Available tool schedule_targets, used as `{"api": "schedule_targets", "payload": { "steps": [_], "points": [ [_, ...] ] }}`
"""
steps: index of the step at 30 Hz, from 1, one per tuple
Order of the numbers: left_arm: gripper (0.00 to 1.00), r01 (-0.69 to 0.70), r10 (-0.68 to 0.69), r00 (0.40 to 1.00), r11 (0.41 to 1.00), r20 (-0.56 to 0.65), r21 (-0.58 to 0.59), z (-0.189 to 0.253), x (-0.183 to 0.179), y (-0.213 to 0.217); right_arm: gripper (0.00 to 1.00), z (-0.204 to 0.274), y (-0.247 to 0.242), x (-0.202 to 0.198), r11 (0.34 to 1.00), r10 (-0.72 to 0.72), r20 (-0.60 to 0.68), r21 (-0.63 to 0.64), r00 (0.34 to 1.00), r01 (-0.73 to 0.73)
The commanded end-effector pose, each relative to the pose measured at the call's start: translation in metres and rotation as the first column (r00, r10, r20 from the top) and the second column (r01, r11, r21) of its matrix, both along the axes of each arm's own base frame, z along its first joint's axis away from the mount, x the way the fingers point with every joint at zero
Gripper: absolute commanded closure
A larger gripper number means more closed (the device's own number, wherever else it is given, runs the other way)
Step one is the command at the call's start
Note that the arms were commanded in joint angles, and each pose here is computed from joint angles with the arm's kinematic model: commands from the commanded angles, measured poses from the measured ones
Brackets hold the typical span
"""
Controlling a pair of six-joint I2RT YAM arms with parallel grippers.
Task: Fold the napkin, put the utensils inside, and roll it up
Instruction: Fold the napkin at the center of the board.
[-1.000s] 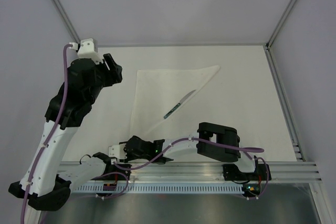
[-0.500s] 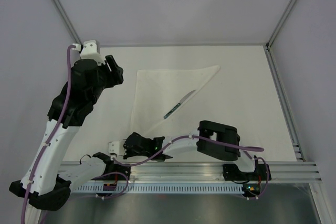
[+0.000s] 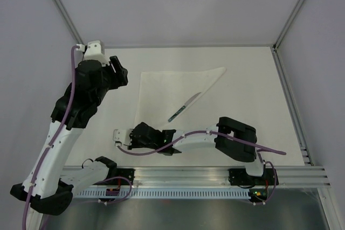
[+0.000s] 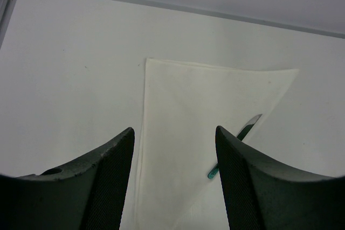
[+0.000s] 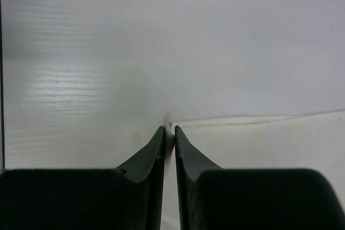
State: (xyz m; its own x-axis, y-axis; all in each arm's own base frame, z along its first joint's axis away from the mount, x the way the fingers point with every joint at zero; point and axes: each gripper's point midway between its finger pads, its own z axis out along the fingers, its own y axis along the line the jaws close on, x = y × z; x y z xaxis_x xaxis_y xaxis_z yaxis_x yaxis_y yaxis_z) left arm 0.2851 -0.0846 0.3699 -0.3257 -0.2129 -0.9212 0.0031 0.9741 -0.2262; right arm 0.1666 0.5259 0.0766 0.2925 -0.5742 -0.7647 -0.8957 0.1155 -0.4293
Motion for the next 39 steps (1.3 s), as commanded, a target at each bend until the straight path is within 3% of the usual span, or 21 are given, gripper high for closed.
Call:
{"api": "schedule_targets", "payload": {
  "steps": [1, 13, 26, 39],
  "points": [
    [0.34, 0.017, -0.016, 1.000, 1.000, 0.027, -0.010, 0.004, 0.006, -0.006, 0.83, 0.052, -0.005, 0.020, 0.994, -0.065, 0.010, 0.087, 0.998, 0.064],
    [0.33, 0.065, -0.065, 0.998, 0.998, 0.020, 0.007, -0.005, 0.022, -0.020, 0.85, 0.069, -0.086, 0.103, 0.951, -0.302, 0.002, 0.066, 0.953, 0.302],
    [0.33, 0.126, -0.127, 0.992, 0.992, -0.014, -0.012, -0.026, 0.047, -0.041, 0.88, 0.058, -0.201, 0.189, 0.834, -0.550, -0.048, 0.027, 0.834, 0.552],
    [0.33, 0.186, -0.189, 0.979, 0.982, -0.073, -0.040, -0.056, 0.068, -0.065, 0.89, 0.037, -0.265, 0.235, 0.743, -0.668, -0.088, -0.012, 0.739, 0.669]
  ]
}}
